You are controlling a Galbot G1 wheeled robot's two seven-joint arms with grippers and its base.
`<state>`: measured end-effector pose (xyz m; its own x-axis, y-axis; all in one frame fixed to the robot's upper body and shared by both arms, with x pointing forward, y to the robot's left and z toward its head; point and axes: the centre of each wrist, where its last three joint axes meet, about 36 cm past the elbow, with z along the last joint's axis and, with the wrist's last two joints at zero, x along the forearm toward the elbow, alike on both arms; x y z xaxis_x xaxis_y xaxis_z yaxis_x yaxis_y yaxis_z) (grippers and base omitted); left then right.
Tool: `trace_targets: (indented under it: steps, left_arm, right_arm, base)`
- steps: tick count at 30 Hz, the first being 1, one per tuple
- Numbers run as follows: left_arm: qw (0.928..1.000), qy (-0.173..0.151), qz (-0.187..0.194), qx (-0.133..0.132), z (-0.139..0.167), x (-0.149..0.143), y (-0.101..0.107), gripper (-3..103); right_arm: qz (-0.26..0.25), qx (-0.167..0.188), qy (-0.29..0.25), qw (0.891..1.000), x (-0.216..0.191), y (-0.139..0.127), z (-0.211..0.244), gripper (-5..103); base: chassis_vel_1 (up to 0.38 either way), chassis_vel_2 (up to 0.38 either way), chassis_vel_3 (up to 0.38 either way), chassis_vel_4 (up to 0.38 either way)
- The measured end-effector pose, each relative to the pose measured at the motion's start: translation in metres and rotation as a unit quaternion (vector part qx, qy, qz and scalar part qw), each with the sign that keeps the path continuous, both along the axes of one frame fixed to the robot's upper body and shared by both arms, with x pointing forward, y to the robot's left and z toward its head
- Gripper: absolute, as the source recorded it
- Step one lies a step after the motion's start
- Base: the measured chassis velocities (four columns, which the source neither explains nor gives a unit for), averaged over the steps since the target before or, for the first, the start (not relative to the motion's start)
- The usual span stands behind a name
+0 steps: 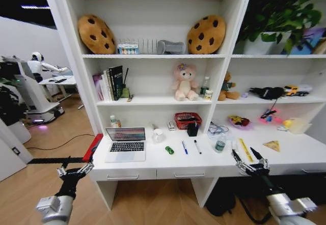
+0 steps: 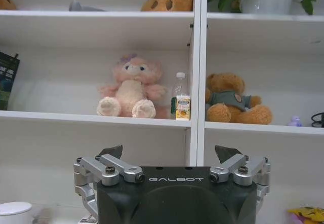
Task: Organize the objects on the table.
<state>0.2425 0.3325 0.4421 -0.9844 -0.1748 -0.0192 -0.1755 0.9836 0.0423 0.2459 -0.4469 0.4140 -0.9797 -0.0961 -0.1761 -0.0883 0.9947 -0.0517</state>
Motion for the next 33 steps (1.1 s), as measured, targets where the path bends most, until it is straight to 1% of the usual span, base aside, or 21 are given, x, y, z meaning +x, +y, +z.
trace_targets:
  steps: [3,5,7,11,14,17,21,24,25,26,27,28,29,32,33]
  left_arm:
    - [1.0000,0.000,-0.002,-0.002,-0.001,0.000,-0.001,99]
    - [1.0000,0.000,-0.002,-0.002,-0.001,0.000,-0.002,99]
    - [1.0000,-0.002,-0.003,-0.004,-0.001,0.002,-0.003,99]
    - [1.0000,-0.004,0.001,-0.004,-0.001,0.003,-0.003,99]
    - [1.0000,-0.002,0.004,-0.004,-0.001,0.004,-0.002,100]
    - [1.0000,-0.002,0.006,-0.005,-0.001,0.005,-0.003,100]
    - [1.0000,0.000,0.006,-0.004,0.001,0.004,-0.004,100]
    - [1.0000,0.000,0.006,0.000,0.002,0.005,-0.003,100]
    - [1.0000,-0.001,0.007,0.006,0.003,0.006,-0.002,102]
    - [0.9999,-0.002,0.008,0.010,0.004,0.007,-0.002,98]
    - [0.9998,-0.004,0.008,0.018,0.005,0.008,-0.001,98]
    - [0.9997,-0.006,0.008,0.021,0.006,0.008,-0.001,93]
    - [0.9997,-0.006,0.008,0.021,0.006,0.008,-0.001,93]
    - [0.9993,-0.010,0.004,0.035,0.016,0.006,-0.001,76]
    - [0.9993,-0.009,0.003,0.037,0.018,0.006,-0.001,76]
  right_arm:
    - [-0.002,-0.003,0.000,1.000,-0.001,-0.002,-0.002,100]
    - [-0.002,-0.004,0.000,1.000,-0.001,-0.002,-0.002,100]
    - [-0.005,-0.020,-0.017,1.000,0.000,-0.004,-0.006,100]
    - [-0.014,-0.022,-0.023,0.999,0.002,-0.003,-0.006,100]
    - [-0.024,-0.025,-0.027,0.999,0.004,-0.004,-0.005,100]
    - [-0.024,-0.033,-0.028,0.999,0.006,-0.005,-0.004,100]
    - [-0.021,-0.041,-0.022,0.999,0.005,-0.002,-0.005,100]
    - [-0.021,-0.040,-0.020,0.999,0.004,-0.001,-0.005,100]
    - [-0.022,-0.041,-0.018,0.999,0.004,0.000,-0.006,100]
    - [-0.024,-0.041,-0.017,0.999,0.004,0.000,-0.006,100]
    - [-0.026,-0.039,-0.015,0.999,0.004,0.001,-0.007,100]
    - [-0.028,-0.039,-0.014,0.999,0.003,0.001,-0.008,100]
    - [-0.028,-0.039,-0.014,0.999,0.003,0.001,-0.008,100]
    - [-0.031,-0.038,-0.010,0.999,0.002,0.002,-0.012,100]
    - [-0.032,-0.038,-0.010,0.999,0.001,0.002,-0.012,100]
  base:
    - [-0.322,0.402,0.340,-0.403]
    - [-0.338,0.415,0.329,-0.408]
    - [-0.285,0.410,0.258,-0.366]
    - [-0.271,0.307,0.272,-0.326]
    - [-0.186,0.230,0.123,-0.083]
    - [-0.120,0.020,0.000,-0.030]
    - [0.034,-0.022,-0.017,0.026]
    - [0.087,-0.061,-0.060,0.083]
    - [0.079,-0.071,-0.036,0.067]
    - [0.032,-0.071,-0.036,0.056]
    - [0.000,-0.036,-0.015,0.056]
    - [0.000,0.000,0.000,0.000]
    - [0.000,0.000,0.000,0.000]
    - [0.000,0.000,0.000,0.000]
    - [0.000,0.000,0.000,0.000]
